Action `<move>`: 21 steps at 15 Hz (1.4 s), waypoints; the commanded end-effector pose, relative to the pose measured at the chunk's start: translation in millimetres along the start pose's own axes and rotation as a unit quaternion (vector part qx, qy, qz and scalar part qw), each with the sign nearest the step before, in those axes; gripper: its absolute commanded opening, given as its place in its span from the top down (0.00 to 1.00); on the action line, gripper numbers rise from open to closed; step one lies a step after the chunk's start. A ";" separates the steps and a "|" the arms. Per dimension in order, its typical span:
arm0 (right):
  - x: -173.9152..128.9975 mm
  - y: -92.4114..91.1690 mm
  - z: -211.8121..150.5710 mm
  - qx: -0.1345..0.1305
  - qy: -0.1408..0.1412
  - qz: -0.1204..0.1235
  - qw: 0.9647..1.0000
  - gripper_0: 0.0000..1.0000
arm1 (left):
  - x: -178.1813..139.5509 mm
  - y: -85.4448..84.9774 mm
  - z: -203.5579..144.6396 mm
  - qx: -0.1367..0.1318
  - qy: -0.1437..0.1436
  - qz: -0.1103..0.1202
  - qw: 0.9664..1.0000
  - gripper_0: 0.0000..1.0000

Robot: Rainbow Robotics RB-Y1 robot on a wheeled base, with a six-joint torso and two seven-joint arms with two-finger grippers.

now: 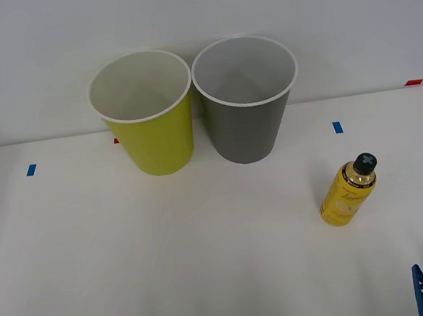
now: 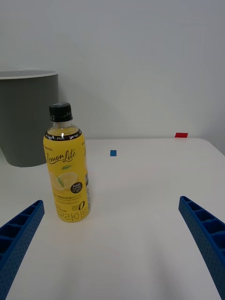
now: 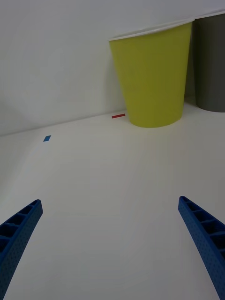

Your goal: Put cans in the gray bin and PET bottles in the light green bin.

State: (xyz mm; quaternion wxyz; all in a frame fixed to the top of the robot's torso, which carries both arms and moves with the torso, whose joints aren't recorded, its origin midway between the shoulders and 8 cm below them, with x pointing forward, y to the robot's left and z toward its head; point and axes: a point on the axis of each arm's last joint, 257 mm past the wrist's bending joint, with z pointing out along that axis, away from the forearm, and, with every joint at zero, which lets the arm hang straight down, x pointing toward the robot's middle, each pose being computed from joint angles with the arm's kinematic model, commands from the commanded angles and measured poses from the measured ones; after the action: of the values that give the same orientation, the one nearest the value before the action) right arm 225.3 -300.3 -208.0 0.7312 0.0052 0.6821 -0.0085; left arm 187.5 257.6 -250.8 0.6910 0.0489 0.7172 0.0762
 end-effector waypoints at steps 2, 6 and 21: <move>0.0 0.0 0.0 0.000 0.000 0.000 1.000 0.00 | 0.0 0.0 0.0 0.000 0.000 0.000 1.000 0.00; 0.0 0.0 0.0 0.000 0.000 0.000 1.000 0.00 | 0.0 0.0 0.0 0.000 0.000 0.000 1.000 0.00; 0.0 0.0 0.0 0.000 0.000 0.000 1.000 0.00 | 0.0 0.0 0.0 0.000 0.000 0.000 1.000 0.00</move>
State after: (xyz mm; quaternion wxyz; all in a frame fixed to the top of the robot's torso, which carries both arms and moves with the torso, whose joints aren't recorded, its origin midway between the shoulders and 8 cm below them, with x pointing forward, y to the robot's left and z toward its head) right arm 225.3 -300.3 -208.0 0.7312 0.0052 0.6821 -0.0085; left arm 187.5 257.6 -250.8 0.6910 0.0489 0.7172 0.0762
